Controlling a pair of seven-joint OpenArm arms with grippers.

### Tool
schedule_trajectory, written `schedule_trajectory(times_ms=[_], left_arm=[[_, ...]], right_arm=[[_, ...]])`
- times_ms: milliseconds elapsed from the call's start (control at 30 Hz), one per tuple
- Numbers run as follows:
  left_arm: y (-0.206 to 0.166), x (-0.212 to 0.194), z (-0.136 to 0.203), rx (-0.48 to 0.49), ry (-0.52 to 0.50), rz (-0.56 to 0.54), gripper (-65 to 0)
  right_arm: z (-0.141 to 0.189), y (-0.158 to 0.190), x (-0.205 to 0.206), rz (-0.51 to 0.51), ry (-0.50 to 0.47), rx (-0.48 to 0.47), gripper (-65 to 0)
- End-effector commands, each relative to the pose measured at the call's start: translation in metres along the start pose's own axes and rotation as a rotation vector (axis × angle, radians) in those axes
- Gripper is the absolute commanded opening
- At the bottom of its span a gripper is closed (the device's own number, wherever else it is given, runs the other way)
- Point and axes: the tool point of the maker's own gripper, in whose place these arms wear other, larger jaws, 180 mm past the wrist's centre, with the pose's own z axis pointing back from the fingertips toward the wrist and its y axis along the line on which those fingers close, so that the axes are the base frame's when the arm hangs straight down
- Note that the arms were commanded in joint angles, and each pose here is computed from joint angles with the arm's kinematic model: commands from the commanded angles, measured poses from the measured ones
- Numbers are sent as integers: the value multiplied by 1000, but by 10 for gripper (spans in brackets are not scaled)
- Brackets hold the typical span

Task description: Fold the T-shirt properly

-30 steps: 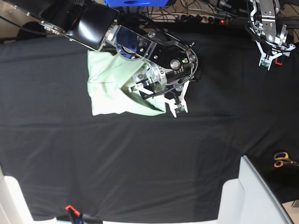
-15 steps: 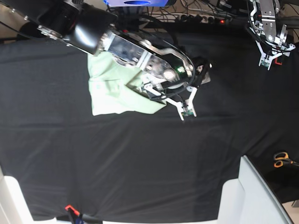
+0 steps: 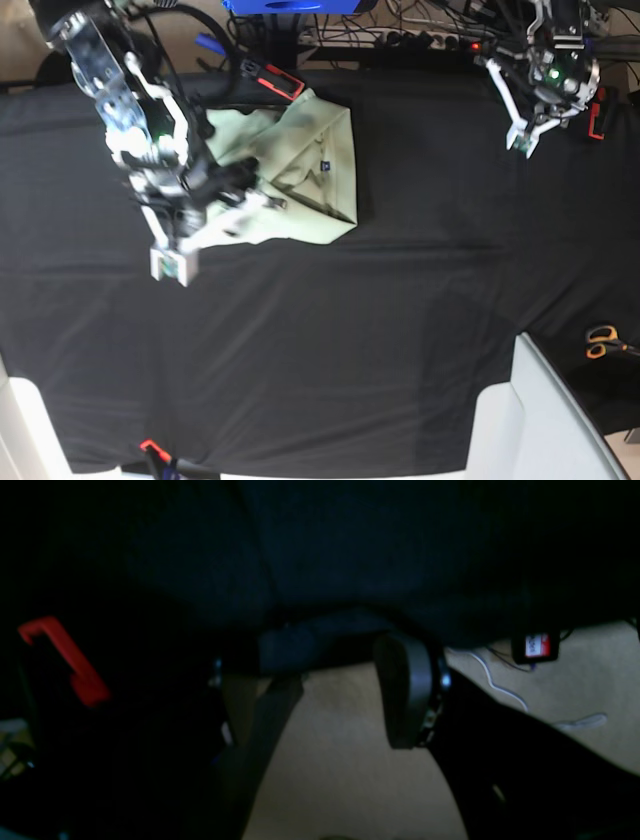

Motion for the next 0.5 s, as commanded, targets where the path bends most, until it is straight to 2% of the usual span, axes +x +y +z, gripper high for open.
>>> schedule_trajectory(times_ms=[0, 33, 133, 167, 267, 333, 467], left_arm=[[-18, 25, 2, -66, -89, 8, -272], [-29, 38, 3, -99, -122, 19, -270], [-43, 67, 15, -183, -231, 106, -264], [-45, 75, 20, -215, -269, 137, -255], [-56, 93, 32, -313, -347, 208, -153], [-60, 108, 40, -368, -398, 242, -109], [-65, 125, 45, -469, -454, 328, -104]], right_arm=[[3, -7, 10, -1, -55, -9, -561], [3, -18, 7, -5, -66, -36, -650], [6, -44, -1, -32, -73, -97, -627], [5, -53, -4, -44, -65, -123, -637], [2, -77, -12, -67, -38, -186, -641], [0, -89, -15, -71, -32, -219, -641], [4, -100, -30, -51, 1, -242, -641]])
